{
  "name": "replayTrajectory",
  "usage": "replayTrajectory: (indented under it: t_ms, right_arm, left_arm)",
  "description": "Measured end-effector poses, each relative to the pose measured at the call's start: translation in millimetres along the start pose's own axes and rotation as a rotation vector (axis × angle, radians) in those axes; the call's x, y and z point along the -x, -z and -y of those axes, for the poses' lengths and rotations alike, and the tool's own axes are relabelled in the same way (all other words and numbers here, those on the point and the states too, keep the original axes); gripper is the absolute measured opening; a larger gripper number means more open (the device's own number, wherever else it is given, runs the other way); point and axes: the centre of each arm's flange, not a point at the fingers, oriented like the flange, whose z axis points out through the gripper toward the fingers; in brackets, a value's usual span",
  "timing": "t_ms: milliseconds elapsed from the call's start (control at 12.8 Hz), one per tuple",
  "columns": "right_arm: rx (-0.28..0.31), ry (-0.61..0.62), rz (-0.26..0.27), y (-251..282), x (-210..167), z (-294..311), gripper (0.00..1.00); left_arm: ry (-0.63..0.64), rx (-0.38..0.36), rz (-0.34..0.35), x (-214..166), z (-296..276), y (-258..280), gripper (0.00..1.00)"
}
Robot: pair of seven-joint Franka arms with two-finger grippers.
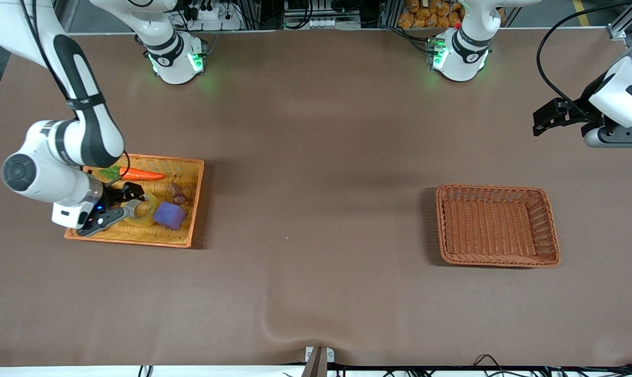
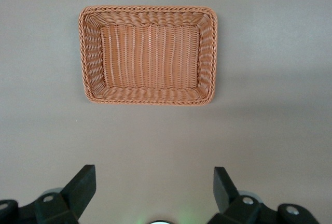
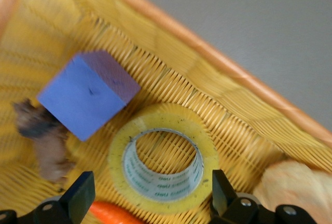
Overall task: Transfer tape with both arms
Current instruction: 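Reach the right gripper into the yellow tray and grasp the tape roll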
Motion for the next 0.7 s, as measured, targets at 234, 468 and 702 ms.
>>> replayTrajectory:
  t_ms: [234,468,702]
  right_arm:
    - [0.014,0.069,-0.015,-43.5,22.3,12.1,1.00]
    - [0.017,0.098,-0.018,-56.2,24.8,13.4,1.00]
    - [-0.003,0.108,0.006,-60.5,24.4,19.2,0.64]
  left_arm:
    - [0.000,0.000,0.005,-0.4,0.3,-2.2,1.00]
    - [0.004,-0.001,0.019,-2.1,2.4,-8.8,1.00]
    - [0.025,-0.002,0.060,-1.3,14.1,-23.6,1.00]
